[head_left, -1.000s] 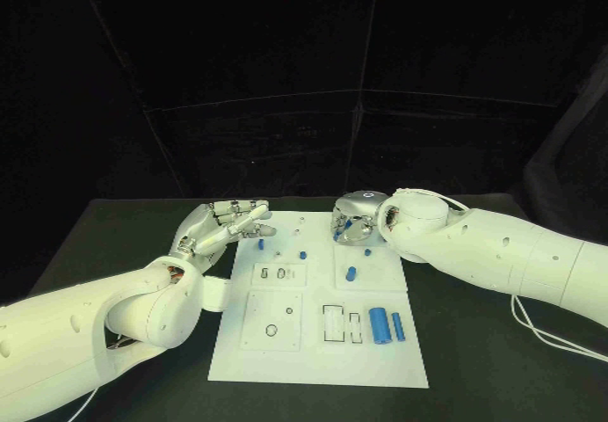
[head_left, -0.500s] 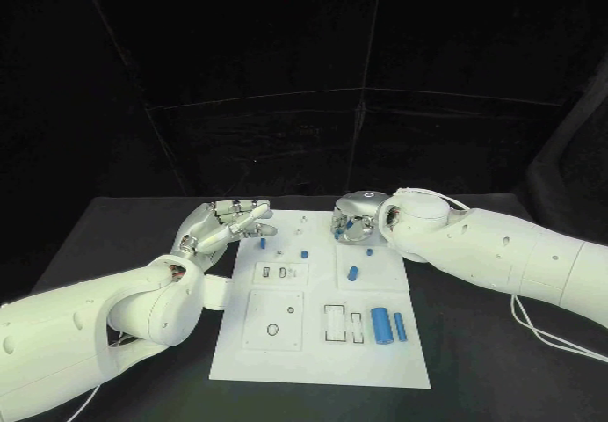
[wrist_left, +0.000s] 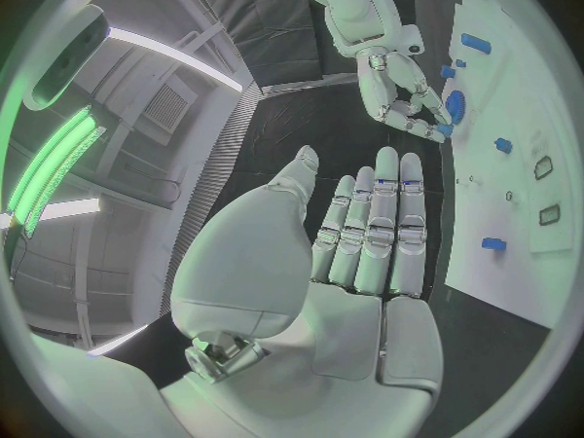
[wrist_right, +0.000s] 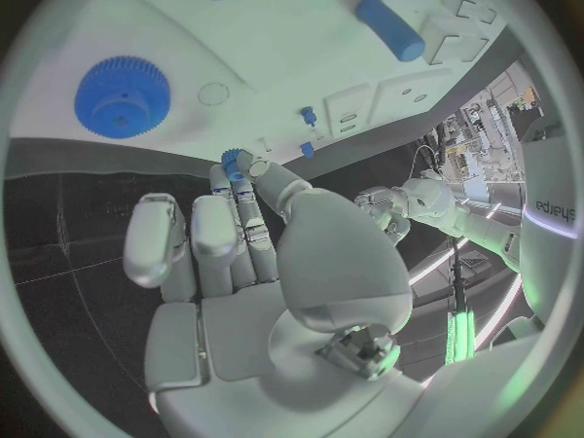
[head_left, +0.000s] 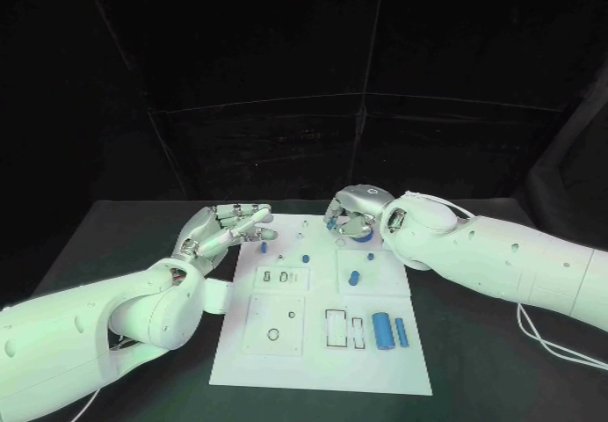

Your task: Assemble the parts on the task board

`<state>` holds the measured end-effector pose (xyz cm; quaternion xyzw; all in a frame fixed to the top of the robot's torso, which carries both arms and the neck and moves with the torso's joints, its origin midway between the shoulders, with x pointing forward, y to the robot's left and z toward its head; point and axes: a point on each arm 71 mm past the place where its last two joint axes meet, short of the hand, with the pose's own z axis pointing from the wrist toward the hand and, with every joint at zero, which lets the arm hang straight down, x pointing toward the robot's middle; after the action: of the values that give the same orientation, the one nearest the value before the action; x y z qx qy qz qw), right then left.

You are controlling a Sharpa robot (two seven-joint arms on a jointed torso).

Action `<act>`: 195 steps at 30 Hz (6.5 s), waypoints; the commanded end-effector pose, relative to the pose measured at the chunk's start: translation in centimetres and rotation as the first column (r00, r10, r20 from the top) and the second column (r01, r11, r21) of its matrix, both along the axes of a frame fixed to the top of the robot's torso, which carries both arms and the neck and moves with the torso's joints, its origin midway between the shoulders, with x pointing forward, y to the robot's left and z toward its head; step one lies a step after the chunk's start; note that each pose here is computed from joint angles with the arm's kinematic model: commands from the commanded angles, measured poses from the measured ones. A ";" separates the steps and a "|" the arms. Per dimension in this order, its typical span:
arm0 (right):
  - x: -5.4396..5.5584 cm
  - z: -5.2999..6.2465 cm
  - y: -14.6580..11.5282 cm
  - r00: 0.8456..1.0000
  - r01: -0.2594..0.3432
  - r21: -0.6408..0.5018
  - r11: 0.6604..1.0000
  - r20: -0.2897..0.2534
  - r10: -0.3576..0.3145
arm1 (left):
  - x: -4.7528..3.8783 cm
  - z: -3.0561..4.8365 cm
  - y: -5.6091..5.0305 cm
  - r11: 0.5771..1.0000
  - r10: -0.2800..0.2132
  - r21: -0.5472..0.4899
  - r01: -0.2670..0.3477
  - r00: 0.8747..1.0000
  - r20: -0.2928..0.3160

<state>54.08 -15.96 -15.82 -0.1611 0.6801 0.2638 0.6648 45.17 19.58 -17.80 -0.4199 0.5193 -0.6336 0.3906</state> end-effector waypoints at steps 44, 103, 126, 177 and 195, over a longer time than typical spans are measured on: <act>2.7 -0.3 5.1 0.995 0.078 0.003 0.997 0.058 -0.078 | -0.03 0.99 -0.5 0.999 -0.031 -0.011 0.031 0.999 0.022; 1.6 1.4 -1.0 0.982 0.187 0.151 0.971 0.000 -0.189 | 0.45 1.01 0.3 1.000 -0.014 -0.002 0.014 1.000 0.023; 1.0 0.4 -6.7 0.931 0.308 -0.024 0.951 -0.198 -0.307 | 0.71 0.91 0.4 1.000 -0.014 -0.001 0.014 1.000 0.021; 1.5 0.6 -5.0 0.955 0.272 -0.022 0.962 -0.116 -0.273 | 0.80 0.83 0.4 1.000 -0.016 0.000 0.016 1.000 0.017; -1.4 3.0 1.4 0.987 0.145 0.112 0.983 0.047 -0.151 | 0.65 0.89 0.4 1.000 -0.018 -0.001 0.019 1.000 0.017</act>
<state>52.89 -15.25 -13.46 -0.0774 0.6811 0.2500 0.6838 45.90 20.13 -17.09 -0.4154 0.5198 -0.6353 0.3920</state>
